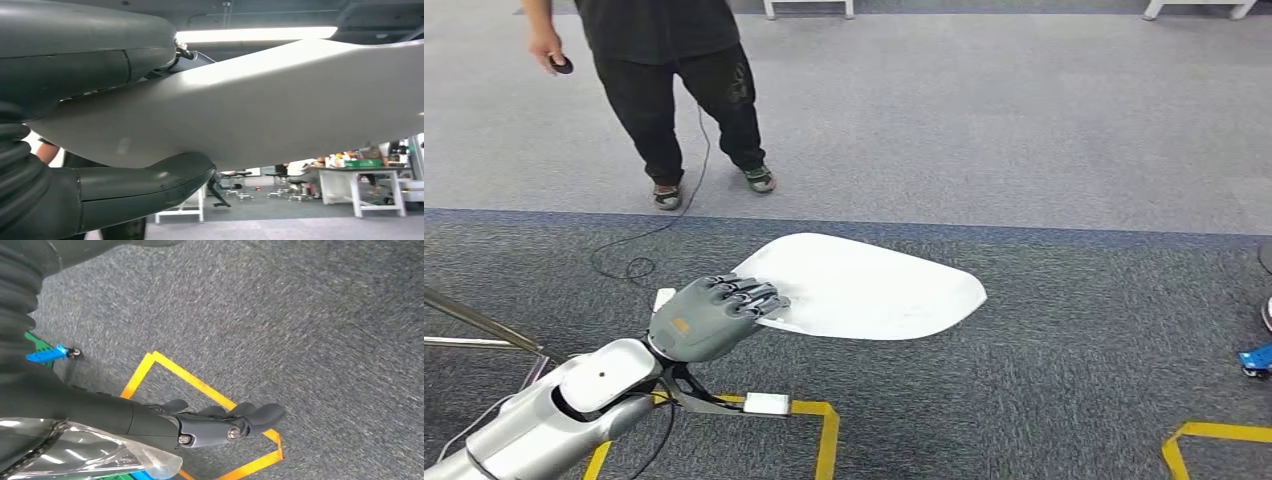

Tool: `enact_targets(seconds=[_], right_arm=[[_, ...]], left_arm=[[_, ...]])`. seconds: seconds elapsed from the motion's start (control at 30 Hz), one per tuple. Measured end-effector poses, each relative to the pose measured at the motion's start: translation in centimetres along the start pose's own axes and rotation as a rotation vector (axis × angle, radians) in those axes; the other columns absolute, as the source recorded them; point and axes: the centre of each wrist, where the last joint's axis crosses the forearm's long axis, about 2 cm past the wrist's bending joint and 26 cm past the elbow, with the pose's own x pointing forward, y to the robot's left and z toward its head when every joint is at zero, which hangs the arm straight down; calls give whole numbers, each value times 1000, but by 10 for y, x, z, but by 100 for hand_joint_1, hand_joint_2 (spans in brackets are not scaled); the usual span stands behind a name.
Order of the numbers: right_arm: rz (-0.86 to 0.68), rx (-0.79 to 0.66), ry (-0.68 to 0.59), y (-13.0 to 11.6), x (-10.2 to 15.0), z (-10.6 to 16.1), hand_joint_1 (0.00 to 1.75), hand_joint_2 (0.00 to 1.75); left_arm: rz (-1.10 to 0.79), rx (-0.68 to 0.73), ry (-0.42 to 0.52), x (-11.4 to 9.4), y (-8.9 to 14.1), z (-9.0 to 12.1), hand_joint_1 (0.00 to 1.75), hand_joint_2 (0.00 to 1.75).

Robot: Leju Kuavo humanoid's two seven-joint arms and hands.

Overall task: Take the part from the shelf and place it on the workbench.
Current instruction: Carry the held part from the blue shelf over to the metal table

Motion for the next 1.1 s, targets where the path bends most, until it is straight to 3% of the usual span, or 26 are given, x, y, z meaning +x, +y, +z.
enact_targets(seconds=[0.23,0.63,1.1], right_arm=[[8,-22,-5,-2,-4,1,0,175],[17,-7,-23,3,-9,5,0,175],[-13,-26,-28,-5,-13,1,0,175]], left_arm=[[-14,5,4,-7,2,0,175,175],[-68,-44,34,-28,5,23,175,175],[-89,-46,48,-35,7,1,175,175]])
